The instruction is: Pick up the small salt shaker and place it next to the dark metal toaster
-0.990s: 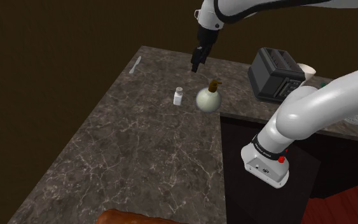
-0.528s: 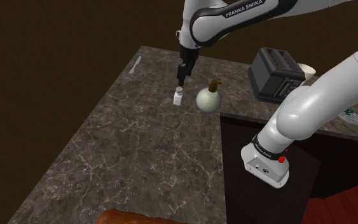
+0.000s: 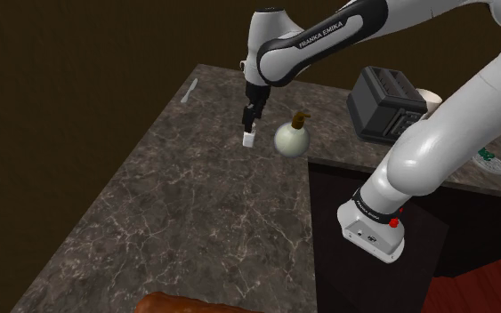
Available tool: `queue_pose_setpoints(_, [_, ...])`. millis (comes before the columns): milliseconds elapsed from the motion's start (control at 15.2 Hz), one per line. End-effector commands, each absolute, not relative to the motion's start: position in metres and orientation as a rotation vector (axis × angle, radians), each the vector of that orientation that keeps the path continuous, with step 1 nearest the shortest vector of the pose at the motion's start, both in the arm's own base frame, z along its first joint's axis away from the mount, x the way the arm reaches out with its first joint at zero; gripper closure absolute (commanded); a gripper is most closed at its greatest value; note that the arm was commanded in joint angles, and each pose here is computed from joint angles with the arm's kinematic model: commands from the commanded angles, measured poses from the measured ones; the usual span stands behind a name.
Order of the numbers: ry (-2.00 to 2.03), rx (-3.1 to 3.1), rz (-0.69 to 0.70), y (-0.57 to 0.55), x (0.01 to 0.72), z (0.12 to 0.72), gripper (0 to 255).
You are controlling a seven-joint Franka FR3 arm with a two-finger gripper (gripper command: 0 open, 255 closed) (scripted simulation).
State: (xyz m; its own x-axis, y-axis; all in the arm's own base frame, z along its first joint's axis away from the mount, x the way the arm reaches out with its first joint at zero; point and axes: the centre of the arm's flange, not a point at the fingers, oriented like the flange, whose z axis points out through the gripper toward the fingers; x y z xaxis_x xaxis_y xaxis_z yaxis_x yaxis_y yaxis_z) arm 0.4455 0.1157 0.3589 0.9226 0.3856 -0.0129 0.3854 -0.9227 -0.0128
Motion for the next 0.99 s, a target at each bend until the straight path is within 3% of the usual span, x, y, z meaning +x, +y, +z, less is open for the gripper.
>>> queue_pose_setpoints(0, [-0.616,-3.07,0.023,0.1157,0.4471,0.3513,0])
queue_pose_setpoints(462, [-0.616,-3.07,0.023,0.1157,0.4472,0.3514,0])
queue_pose_setpoints(528, [-0.616,-3.07,0.023,0.1157,0.4472,0.3514,255])
queue_pose_setpoints(924, [-0.616,-3.07,0.023,0.1157,0.4472,0.3514,255])
